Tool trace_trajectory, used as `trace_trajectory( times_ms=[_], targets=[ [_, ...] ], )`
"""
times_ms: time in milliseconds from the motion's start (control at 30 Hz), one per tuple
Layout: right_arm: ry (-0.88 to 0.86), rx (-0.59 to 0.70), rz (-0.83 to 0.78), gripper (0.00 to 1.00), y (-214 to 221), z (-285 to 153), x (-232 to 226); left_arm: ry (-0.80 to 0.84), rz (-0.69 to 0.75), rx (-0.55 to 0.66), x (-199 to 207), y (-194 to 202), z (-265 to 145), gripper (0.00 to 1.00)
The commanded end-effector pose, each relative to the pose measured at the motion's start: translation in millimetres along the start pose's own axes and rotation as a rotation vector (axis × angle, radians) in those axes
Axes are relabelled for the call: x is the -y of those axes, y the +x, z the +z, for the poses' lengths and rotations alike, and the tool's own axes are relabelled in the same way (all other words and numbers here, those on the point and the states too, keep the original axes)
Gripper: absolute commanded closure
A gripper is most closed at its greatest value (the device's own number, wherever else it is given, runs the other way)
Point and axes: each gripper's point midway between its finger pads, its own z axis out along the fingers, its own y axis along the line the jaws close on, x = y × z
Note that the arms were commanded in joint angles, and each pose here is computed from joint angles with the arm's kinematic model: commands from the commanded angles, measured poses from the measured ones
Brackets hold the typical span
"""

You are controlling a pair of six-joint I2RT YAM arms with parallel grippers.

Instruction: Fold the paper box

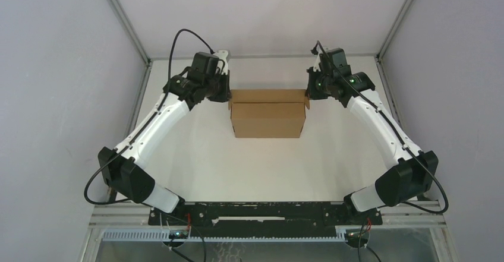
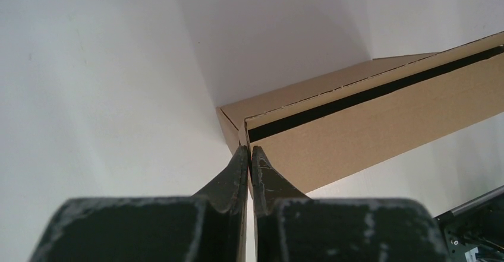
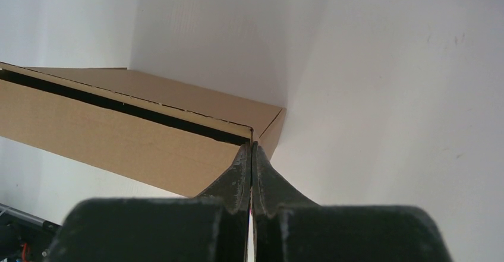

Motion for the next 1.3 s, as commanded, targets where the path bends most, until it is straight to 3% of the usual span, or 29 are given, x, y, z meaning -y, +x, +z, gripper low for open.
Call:
trace_trajectory(
  times_ms=[0,1267],
  targets=[
    [-0.108,0.038,0.054,1.00,-17,-7,-28,0.116,-0.012,0.080,37,-28,-11,0.94],
    [0.091,0.097,0.160,1.00,-13,17,-13,0.101,-0.034,0.104,41,-36,6,0.96]
  ],
)
